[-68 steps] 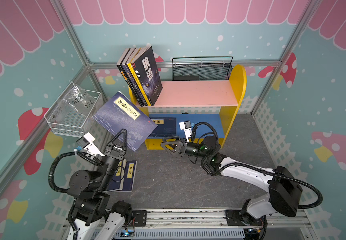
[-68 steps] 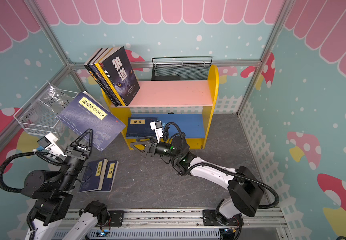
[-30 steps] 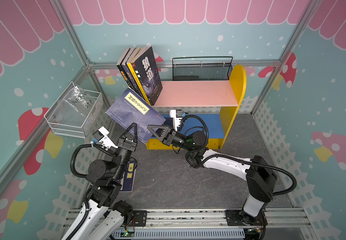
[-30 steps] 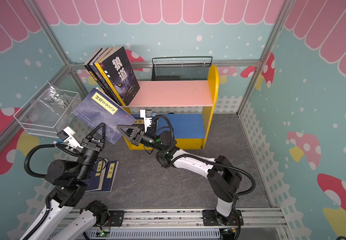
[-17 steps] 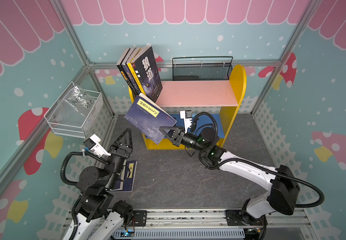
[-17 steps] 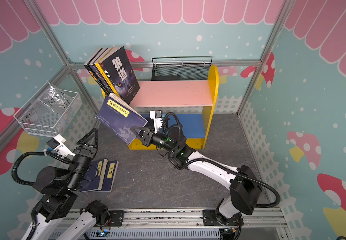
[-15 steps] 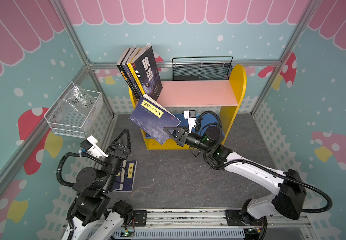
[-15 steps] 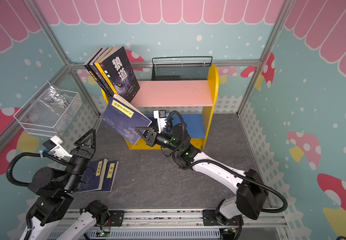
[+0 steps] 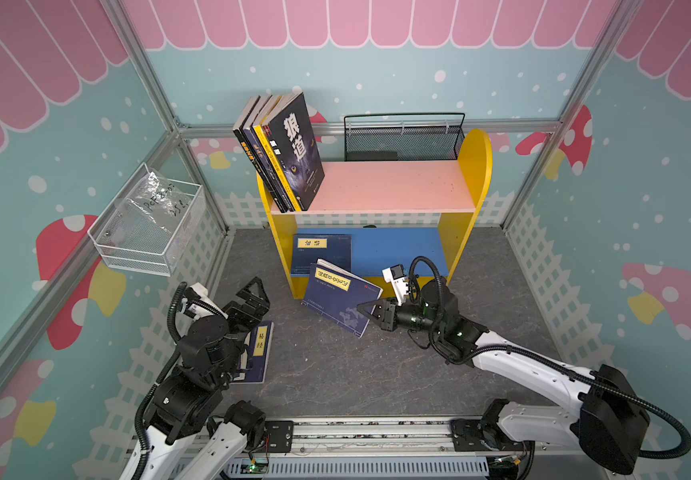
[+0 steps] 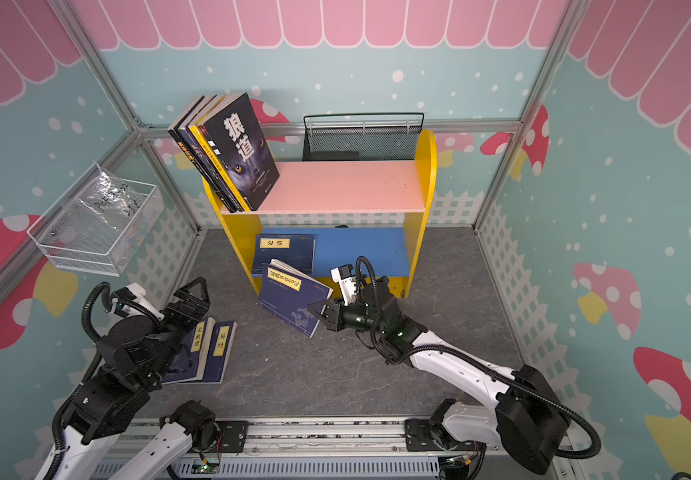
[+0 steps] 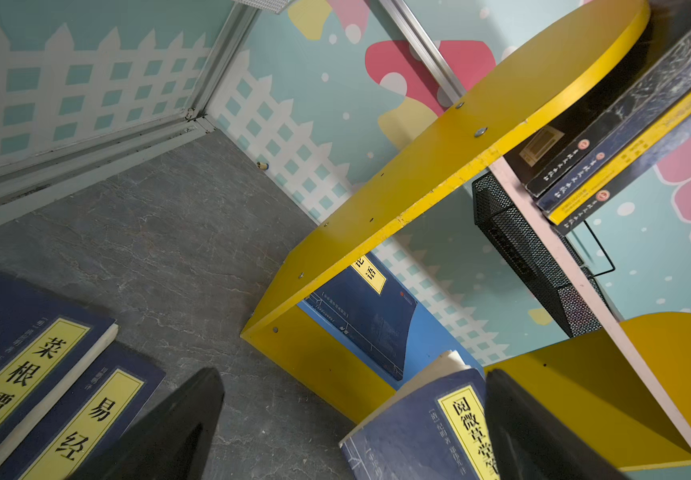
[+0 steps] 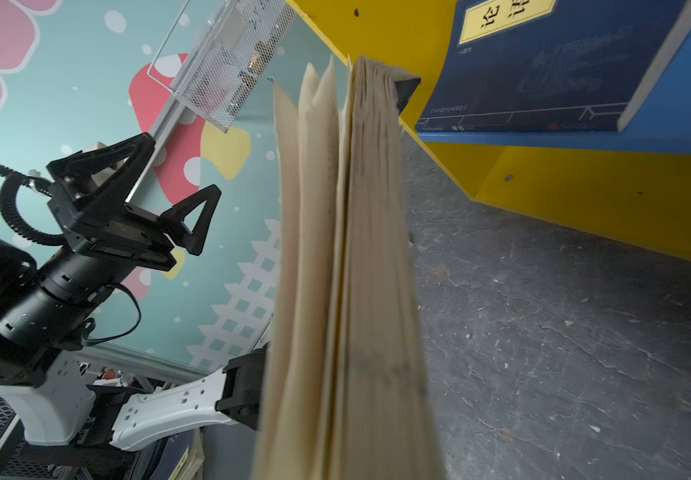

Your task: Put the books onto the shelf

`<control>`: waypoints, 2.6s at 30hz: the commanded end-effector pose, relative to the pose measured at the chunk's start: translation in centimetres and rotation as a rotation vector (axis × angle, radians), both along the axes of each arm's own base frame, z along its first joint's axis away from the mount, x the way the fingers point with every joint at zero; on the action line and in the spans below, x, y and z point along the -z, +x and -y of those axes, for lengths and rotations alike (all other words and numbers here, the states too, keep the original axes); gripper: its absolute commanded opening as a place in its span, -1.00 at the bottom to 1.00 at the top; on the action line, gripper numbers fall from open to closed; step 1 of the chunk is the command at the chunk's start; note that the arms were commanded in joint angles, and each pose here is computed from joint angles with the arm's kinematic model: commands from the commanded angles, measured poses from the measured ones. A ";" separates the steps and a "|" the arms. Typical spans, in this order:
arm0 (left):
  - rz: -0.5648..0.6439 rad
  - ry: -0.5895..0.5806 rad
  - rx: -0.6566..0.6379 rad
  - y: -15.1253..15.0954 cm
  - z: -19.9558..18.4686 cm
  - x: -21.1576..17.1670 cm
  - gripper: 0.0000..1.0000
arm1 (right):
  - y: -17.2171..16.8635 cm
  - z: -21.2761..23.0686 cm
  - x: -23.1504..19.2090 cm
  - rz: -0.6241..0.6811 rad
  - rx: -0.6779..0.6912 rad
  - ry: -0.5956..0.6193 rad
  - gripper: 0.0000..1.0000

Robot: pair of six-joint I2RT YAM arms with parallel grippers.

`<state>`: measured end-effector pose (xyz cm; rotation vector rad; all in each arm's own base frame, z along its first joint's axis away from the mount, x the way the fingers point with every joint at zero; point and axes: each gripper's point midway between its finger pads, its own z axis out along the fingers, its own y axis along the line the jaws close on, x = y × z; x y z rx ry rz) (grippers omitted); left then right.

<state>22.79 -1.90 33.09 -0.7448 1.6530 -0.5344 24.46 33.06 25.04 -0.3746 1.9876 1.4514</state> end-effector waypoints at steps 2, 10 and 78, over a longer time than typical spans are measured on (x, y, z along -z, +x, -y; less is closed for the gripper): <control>-0.012 -0.004 0.017 -0.5 0.1 0.3 1.00 | 2.5 -0.7 -3.2 0.069 -0.064 0.099 -0.78; 0.000 -0.022 0.029 -1.0 0.1 0.6 1.00 | 6.7 -2.0 -3.1 -0.041 -0.223 0.251 -0.80; -0.056 -0.080 0.003 -1.8 -0.3 4.4 1.00 | 19.9 -4.5 3.7 -0.263 -0.449 0.057 -0.74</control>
